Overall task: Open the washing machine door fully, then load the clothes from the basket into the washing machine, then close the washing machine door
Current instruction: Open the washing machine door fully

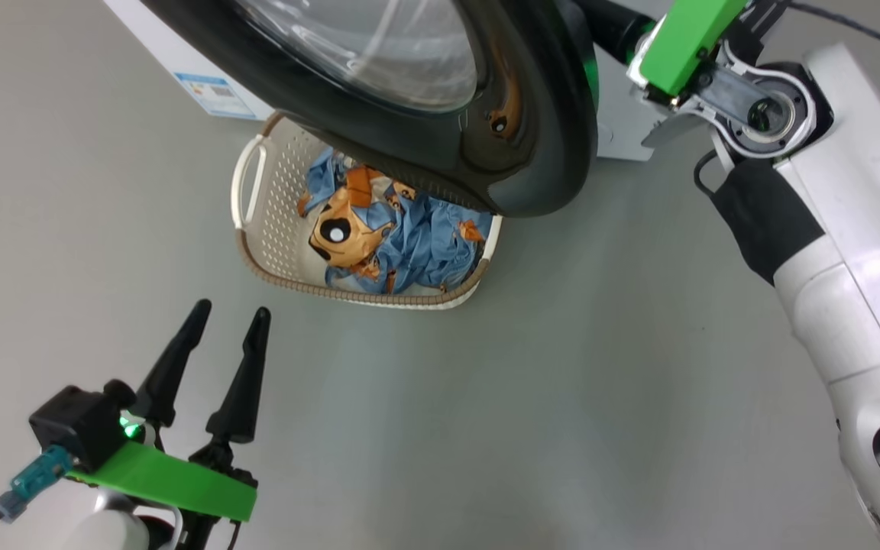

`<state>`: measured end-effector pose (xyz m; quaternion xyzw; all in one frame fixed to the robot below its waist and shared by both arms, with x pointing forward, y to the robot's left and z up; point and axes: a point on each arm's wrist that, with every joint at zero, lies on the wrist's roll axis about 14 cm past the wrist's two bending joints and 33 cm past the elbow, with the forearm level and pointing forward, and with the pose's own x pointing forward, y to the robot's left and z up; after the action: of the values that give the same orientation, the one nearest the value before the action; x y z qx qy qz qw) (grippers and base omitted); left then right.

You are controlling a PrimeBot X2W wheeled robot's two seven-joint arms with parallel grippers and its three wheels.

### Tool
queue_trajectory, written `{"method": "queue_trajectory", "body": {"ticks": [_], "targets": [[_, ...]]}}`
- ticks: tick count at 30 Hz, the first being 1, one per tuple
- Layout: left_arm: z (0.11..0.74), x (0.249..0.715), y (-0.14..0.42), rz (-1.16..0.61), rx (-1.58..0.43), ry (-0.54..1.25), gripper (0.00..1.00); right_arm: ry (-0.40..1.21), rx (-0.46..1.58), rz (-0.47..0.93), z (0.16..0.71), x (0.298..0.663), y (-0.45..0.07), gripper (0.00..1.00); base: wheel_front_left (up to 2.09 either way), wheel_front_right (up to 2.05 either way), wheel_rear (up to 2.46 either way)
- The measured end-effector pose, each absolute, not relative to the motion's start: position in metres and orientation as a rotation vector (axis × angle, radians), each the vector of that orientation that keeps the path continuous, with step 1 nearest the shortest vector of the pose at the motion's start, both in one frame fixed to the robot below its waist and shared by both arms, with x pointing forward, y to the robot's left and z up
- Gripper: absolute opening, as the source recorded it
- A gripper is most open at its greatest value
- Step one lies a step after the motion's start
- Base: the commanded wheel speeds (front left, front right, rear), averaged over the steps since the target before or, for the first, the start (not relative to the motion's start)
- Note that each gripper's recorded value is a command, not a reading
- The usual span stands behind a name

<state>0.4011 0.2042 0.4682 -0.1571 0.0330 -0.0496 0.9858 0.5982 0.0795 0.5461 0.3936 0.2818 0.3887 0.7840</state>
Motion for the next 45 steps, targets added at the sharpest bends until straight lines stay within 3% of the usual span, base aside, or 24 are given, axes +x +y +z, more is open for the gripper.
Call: {"method": "queue_trajectory", "body": {"ticks": [26,45], "targets": [[0.492,0.378,0.204,-0.094,-0.299,0.002,1.00,0.714,0.775,1.000,0.547,0.512,0.105,0.00,0.00,0.00,0.00],[0.501,0.355,0.220,-0.024,-0.296,-0.030,1.00,0.841,0.693,1.234,0.545,0.431,0.165,0.00,0.00,0.00,0.00]]}}
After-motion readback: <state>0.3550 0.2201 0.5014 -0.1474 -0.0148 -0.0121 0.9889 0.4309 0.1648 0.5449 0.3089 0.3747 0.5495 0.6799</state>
